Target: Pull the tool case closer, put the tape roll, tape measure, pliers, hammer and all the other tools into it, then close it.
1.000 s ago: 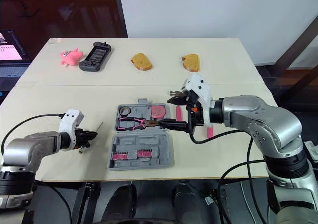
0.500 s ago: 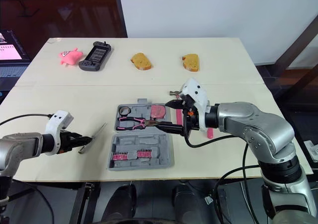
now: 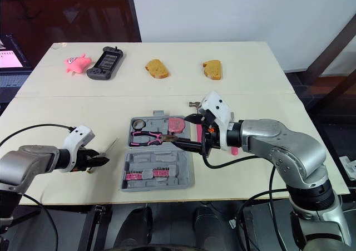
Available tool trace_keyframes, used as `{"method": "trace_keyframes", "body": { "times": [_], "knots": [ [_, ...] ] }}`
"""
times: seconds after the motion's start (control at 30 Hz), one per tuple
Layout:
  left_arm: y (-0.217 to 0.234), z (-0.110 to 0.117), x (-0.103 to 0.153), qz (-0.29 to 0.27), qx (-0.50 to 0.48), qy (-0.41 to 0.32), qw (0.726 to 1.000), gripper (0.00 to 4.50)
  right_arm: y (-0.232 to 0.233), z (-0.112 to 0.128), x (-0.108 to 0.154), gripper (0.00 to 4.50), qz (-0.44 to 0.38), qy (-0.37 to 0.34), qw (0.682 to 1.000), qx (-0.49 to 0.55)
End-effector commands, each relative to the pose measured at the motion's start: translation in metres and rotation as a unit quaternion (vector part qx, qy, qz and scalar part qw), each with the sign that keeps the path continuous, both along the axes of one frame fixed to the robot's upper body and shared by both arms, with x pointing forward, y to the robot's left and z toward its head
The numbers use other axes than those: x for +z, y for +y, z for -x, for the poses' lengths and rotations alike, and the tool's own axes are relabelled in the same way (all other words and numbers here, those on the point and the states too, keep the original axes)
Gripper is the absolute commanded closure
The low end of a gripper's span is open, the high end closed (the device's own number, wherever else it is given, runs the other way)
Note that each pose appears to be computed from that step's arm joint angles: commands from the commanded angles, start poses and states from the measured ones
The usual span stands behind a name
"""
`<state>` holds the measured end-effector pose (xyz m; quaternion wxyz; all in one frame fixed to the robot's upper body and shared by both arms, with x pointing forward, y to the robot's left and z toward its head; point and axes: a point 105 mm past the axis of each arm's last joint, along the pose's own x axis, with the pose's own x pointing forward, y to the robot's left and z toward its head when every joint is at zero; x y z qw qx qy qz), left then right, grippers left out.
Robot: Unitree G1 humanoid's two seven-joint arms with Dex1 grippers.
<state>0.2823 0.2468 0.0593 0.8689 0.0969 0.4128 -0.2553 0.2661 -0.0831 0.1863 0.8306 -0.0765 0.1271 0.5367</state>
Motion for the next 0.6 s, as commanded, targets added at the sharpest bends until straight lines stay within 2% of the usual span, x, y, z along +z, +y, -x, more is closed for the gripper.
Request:
{"method": "trace_keyframes", "body": {
  "times": [0.03, 0.1, 0.2, 0.37, 0.6],
  "knots": [
    [-0.007, -0.004, 0.004, -0.021, -0.012, -0.012, 1.0, 2.14, 0.002, 0.005, 0.01, 0.0, -0.005, -0.024, 1.0, 0.008],
    [-0.008, -0.004, 0.002, -0.027, -0.011, -0.012, 1.0, 2.82, 0.001, 0.005, 0.01, 0.0, -0.003, -0.024, 1.0, 0.008],
    [-0.009, -0.005, 0.0, -0.028, -0.01, -0.012, 0.999, 4.44, 0.0, 0.005, 0.01, 0.0, -0.002, -0.024, 1.0, 0.007],
    [-0.014, -0.006, -0.002, -0.029, -0.015, -0.012, 0.999, 4.48, 0.0, 0.006, 0.008, 0.0, 0.003, -0.021, 1.0, 0.01],
    [0.0, -0.011, 0.021, -0.03, -0.023, -0.029, 0.999, 4.48, 0.003, 0.011, 0.002, 0.0, 0.024, -0.019, 0.999, 0.028]
  ]
}}
